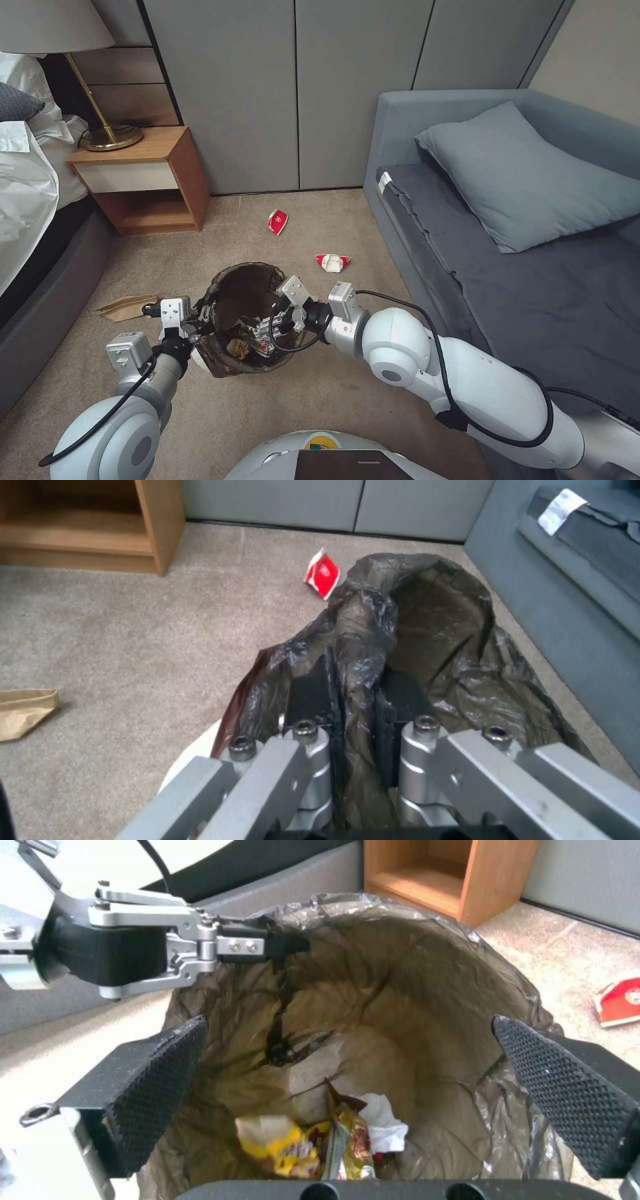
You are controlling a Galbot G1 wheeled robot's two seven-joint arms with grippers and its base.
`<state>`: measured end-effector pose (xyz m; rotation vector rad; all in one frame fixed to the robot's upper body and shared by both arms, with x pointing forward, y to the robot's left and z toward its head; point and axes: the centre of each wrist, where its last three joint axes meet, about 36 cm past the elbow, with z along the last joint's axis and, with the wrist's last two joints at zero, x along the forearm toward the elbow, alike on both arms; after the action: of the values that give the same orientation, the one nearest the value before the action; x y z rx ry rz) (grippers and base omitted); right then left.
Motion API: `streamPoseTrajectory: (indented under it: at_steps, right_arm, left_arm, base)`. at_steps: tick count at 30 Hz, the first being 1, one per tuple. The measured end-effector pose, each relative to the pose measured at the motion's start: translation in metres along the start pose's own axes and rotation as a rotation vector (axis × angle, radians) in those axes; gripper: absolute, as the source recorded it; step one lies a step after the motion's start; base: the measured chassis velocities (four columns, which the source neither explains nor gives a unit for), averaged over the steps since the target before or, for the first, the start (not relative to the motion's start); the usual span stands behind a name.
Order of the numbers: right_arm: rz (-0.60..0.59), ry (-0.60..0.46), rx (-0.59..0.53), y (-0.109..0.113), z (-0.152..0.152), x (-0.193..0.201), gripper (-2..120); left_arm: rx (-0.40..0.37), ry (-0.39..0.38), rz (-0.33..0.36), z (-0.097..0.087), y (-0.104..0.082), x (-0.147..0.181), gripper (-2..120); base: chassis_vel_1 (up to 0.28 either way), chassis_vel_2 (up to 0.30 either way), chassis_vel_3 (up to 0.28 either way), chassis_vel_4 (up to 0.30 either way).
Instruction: Pick up the trash bin, then pick up the garbage from the floor and place it into the trash bin.
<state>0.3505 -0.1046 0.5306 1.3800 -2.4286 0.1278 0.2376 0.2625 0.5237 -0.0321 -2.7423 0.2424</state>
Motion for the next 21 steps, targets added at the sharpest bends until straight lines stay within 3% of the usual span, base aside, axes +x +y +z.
streamPoseTrajectory:
  at_steps: [4, 11, 17, 19, 21]
  right_arm:
    - [0.01, -0.02, -0.001, -0.002, -0.003, 0.004, 100]
    - [0.096, -0.153, -0.03, -0.017, -0.017, 0.039, 100]
    - [0.266, -0.285, 0.006, -0.03, -0.012, 0.058, 100]
    - [0.398, -0.361, 0.034, -0.043, -0.004, 0.068, 100]
    - [0.44, -0.385, 0.048, -0.048, -0.002, 0.073, 100]
  left_arm:
    - [0.0, 0.0, 0.0, 0.0, 0.0, 0.0, 8]
    - [0.006, 0.0, -0.001, 0.001, 0.0, 0.0, 8]
    - [0.004, -0.001, -0.002, 0.0, 0.0, 0.0, 8]
    - [-0.005, -0.003, -0.004, 0.0, 0.0, 0.0, 8]
    - [-0.008, -0.003, -0.006, 0.0, 0.0, 0.0, 8]
  base:
    - [0.0, 0.0, 0.0, 0.0]
    - [0.0, 0.0, 0.0, 0.0]
    - [0.0, 0.0, 0.0, 0.0]
    - [0.0, 0.0, 0.0, 0.0]
    - [0.0, 0.0, 0.0, 0.0]
